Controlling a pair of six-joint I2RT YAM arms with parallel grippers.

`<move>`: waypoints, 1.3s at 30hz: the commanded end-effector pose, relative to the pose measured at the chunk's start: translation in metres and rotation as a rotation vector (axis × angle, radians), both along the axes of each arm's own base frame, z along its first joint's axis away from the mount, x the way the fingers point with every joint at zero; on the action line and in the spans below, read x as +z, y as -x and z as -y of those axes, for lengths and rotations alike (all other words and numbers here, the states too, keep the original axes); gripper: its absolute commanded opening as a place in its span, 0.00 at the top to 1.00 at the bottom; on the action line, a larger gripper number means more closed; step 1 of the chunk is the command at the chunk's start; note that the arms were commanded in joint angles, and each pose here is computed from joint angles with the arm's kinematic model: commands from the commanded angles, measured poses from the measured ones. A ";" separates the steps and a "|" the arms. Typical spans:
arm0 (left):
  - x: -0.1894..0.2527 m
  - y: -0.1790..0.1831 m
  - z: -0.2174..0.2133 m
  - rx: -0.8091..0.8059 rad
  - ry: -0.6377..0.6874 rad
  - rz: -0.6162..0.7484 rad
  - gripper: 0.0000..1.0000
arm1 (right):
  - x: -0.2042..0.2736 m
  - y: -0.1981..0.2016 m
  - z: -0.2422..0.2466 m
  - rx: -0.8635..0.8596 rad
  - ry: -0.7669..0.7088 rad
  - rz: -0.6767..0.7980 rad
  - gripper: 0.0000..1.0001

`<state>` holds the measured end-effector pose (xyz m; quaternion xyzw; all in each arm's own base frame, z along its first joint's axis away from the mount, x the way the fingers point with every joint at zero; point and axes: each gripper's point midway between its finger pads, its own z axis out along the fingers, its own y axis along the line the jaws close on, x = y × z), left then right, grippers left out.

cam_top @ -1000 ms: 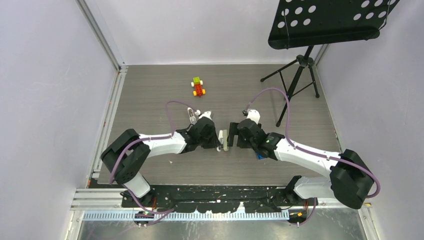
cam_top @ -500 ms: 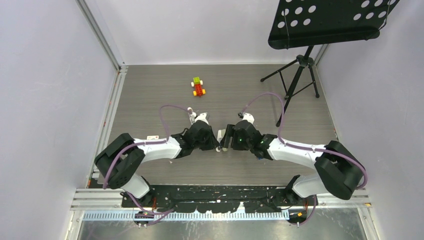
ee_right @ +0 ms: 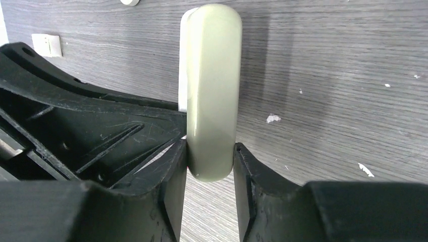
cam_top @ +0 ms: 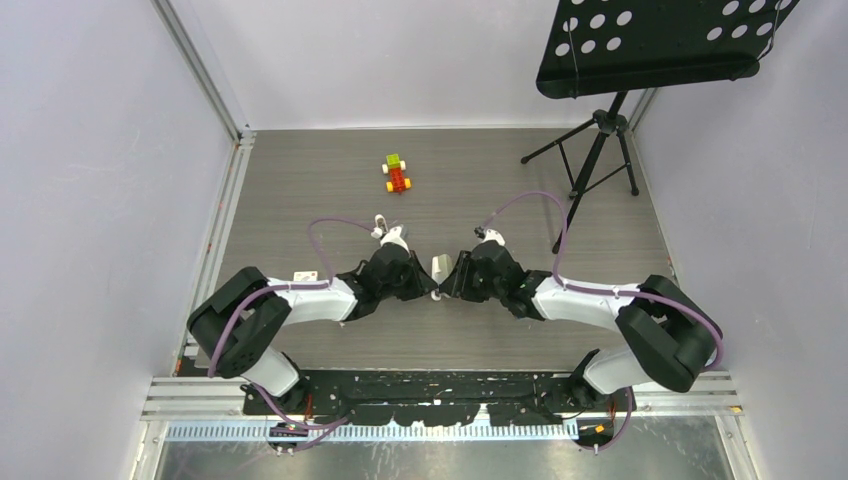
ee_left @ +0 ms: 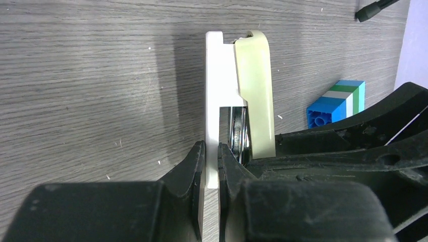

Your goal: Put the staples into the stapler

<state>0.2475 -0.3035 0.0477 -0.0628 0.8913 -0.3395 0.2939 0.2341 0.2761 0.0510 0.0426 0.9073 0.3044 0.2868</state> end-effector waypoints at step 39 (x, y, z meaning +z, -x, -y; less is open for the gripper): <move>0.035 0.056 0.027 -0.568 0.034 0.322 1.00 | 0.119 -0.058 0.076 -0.158 -0.006 0.262 1.00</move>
